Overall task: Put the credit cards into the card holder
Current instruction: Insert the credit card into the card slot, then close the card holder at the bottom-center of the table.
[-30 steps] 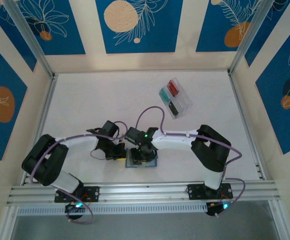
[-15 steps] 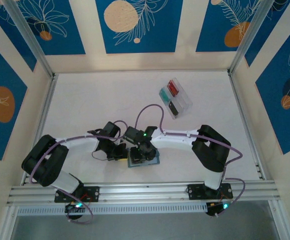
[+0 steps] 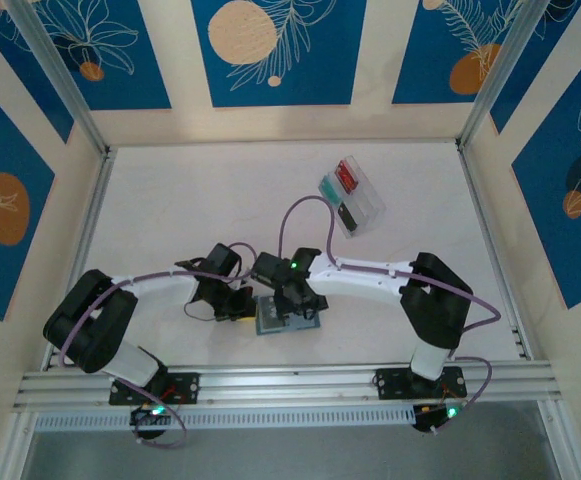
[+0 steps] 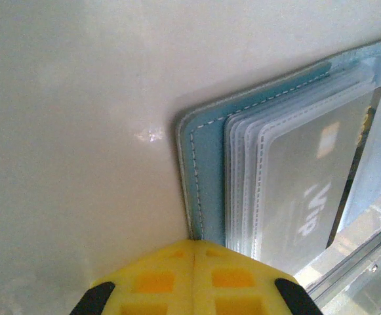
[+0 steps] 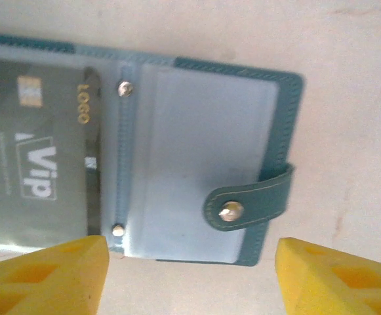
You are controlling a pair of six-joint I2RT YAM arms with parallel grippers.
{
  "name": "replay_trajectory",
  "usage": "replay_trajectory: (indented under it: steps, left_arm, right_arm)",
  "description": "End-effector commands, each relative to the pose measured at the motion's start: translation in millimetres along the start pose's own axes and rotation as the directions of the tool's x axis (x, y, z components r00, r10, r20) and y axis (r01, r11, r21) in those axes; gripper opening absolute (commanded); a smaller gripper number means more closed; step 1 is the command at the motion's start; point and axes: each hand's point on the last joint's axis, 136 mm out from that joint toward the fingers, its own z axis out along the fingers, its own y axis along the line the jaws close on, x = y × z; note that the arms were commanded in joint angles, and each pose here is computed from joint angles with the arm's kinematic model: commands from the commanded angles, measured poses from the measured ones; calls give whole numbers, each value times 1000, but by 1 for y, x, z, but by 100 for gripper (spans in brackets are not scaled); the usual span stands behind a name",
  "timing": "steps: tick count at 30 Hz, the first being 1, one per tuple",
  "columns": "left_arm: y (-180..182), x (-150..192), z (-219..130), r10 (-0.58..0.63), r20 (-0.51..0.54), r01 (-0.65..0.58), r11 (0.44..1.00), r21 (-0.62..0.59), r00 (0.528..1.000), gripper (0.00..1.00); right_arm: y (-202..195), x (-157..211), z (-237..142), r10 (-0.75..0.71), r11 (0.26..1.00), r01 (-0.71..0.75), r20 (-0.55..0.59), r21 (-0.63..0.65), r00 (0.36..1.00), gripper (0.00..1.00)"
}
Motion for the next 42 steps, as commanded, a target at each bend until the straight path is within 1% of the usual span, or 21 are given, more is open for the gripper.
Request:
replay_trajectory:
  steps: [1,3,7,10,15,21,22,24,25,26,28,30,33,36,39,42]
  left_arm:
    - [11,9,9,-5,-29,3,999,-46,1000,0]
    - [10,9,8,-3,-28,2,999,-44,1000,0]
    - [10,10,7,1,-28,-2,999,-46,1000,0]
    - [11,9,7,1,-29,-3,999,-50,1000,0]
    - [10,9,7,6,-30,-7,999,-49,1000,0]
    - [11,10,8,7,-31,-9,999,-52,999,0]
    - [12,10,9,6,-33,-8,999,-51,999,0]
    - [12,10,10,8,-32,-9,999,-47,999,0]
    - [11,9,10,10,-32,-11,999,-44,999,0]
    - [10,9,10,14,-32,-15,999,-42,999,0]
    - [9,9,11,15,-30,-16,999,-36,999,0]
    - [9,9,11,10,-26,-10,999,-33,1000,0]
    - [8,10,11,6,-24,-7,1000,-27,1000,0]
    - [7,9,11,1,-18,-1,1000,-18,1000,0]
    - [3,8,9,-10,-9,10,1000,0,1000,0]
    - [-2,7,3,-23,11,22,1000,12,1000,0]
  right_arm:
    - [-21,-8,0,-33,990,29,24,139,999,72]
    - [-21,-9,8,-36,987,33,14,155,999,72]
    - [-23,-7,20,-31,986,32,-5,165,999,67]
    - [-27,-6,25,-25,984,26,-13,174,1000,59]
    - [-38,-2,31,-10,982,15,-23,188,1000,41]
    - [-44,-2,25,-7,981,9,-12,192,1000,22]
    - [-43,-2,22,-10,982,11,-7,187,1000,18]
    - [-38,-3,13,-22,987,20,10,162,1000,4]
    - [-32,-5,8,-33,990,30,20,140,999,0]
    - [-24,-7,2,-40,995,37,34,98,999,0]
    - [-5,-13,-13,-44,998,46,68,-30,997,0]
    - [17,-20,-33,-28,981,48,107,-190,994,0]
    - [49,-28,-57,3,911,49,127,-409,992,0]
    - [75,-31,-65,31,825,30,97,-565,995,0]
    - [100,-35,-58,46,752,-6,44,-659,998,0]
    - [116,-38,-45,70,698,-48,1,-715,998,0]
